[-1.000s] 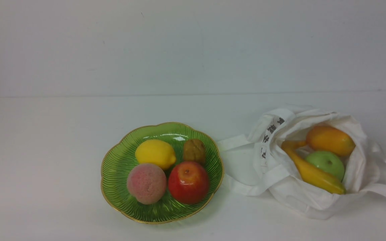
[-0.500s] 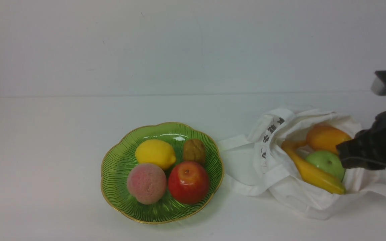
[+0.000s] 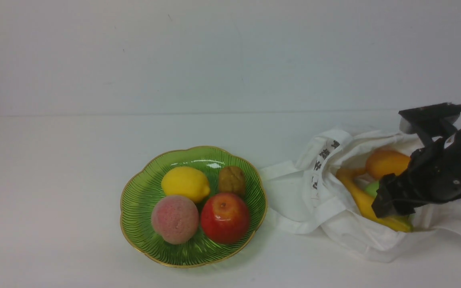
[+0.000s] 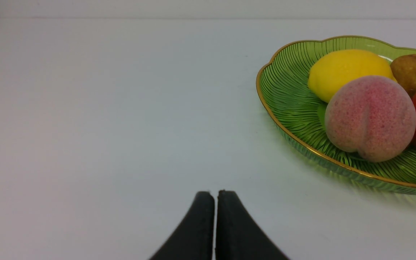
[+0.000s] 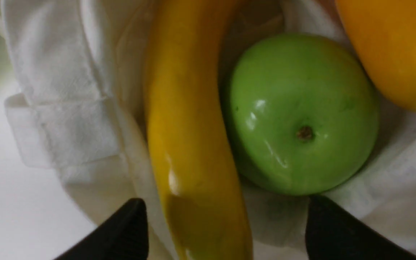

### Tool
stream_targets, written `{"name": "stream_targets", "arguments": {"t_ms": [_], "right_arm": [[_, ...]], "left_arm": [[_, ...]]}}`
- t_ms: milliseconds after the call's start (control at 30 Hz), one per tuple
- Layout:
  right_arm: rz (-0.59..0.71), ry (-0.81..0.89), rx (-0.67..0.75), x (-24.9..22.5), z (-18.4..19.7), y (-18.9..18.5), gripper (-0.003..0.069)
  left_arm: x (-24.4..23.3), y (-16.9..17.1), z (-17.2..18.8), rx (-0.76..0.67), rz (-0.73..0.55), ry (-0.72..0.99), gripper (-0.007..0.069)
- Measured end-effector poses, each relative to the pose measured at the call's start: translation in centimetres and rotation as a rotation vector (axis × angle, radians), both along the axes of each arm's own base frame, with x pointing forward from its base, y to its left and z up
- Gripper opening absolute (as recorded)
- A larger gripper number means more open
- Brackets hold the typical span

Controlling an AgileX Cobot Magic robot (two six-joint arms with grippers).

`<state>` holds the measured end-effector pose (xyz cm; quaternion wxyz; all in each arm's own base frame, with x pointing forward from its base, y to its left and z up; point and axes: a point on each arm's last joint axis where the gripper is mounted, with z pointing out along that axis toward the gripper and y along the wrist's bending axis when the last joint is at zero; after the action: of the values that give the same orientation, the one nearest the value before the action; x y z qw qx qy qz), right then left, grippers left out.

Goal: Take the fruit out of the cloth bag on the white table and place them on a plate.
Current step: 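Reach into the bag and grasp the banana with the right gripper, then take the banana out of the bag and place it in the fruit dish with the right gripper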

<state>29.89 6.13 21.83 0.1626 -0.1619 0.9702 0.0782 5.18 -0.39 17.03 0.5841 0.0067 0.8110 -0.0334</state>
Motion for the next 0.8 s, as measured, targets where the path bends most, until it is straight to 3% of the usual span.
{"name": "stream_targets", "arguments": {"t_ms": [267, 333, 467, 800], "right_arm": [[-0.008, 0.048, -0.008, 0.5, -1.6, 0.1, 0.0536], [-0.016, 0.054, -0.004, 0.5, -1.7, 0.1, 0.0491], [-0.021, 0.054, 0.001, 0.5, -1.6, 0.1, 0.0269], [-0.014, -0.02, 0.019, -1.0, 1.9, -0.1, 0.0268]], "left_arm": [[0.0, 0.0, 0.0, 0.0, 0.0, 0.0, -0.0008], [0.0, 0.0, 0.0, 0.0, 0.0, 0.0, -0.0008], [0.0, 0.0, 0.0, 0.0, 0.0, 0.0, -0.0008], [0.0, 0.0, 0.0, 0.0, 0.0, 0.0, -0.0008]]}}
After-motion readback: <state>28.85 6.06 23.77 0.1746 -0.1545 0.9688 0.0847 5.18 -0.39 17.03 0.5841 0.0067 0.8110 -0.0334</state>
